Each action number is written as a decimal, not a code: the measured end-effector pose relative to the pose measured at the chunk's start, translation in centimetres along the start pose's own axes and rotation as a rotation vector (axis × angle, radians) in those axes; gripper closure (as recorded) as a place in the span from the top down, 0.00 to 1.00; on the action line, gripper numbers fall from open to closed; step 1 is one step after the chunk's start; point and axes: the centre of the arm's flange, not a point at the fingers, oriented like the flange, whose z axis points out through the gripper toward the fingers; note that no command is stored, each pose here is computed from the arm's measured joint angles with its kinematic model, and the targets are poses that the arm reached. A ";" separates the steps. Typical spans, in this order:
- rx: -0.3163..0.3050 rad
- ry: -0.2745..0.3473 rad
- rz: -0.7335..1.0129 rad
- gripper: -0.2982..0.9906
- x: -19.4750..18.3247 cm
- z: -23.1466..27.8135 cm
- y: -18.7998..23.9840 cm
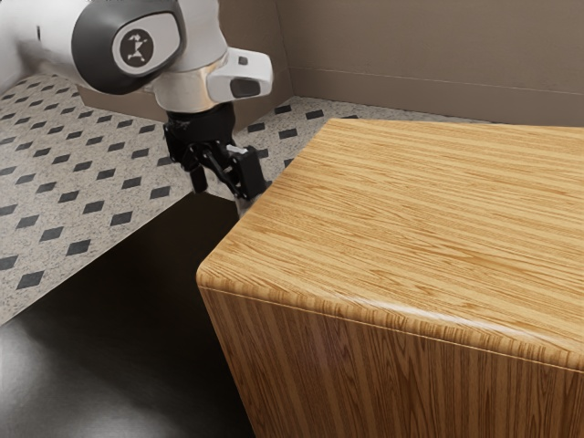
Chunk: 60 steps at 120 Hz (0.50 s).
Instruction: Pull the drawer handle with one arm to open the drawer
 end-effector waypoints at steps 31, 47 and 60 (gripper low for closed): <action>-0.013 0.055 -0.039 0.77 -1.1 -0.9 -2.5; -0.021 0.080 -0.043 0.77 -2.9 -2.6 -2.6; -0.113 0.085 0.004 0.77 -3.6 -3.0 -1.7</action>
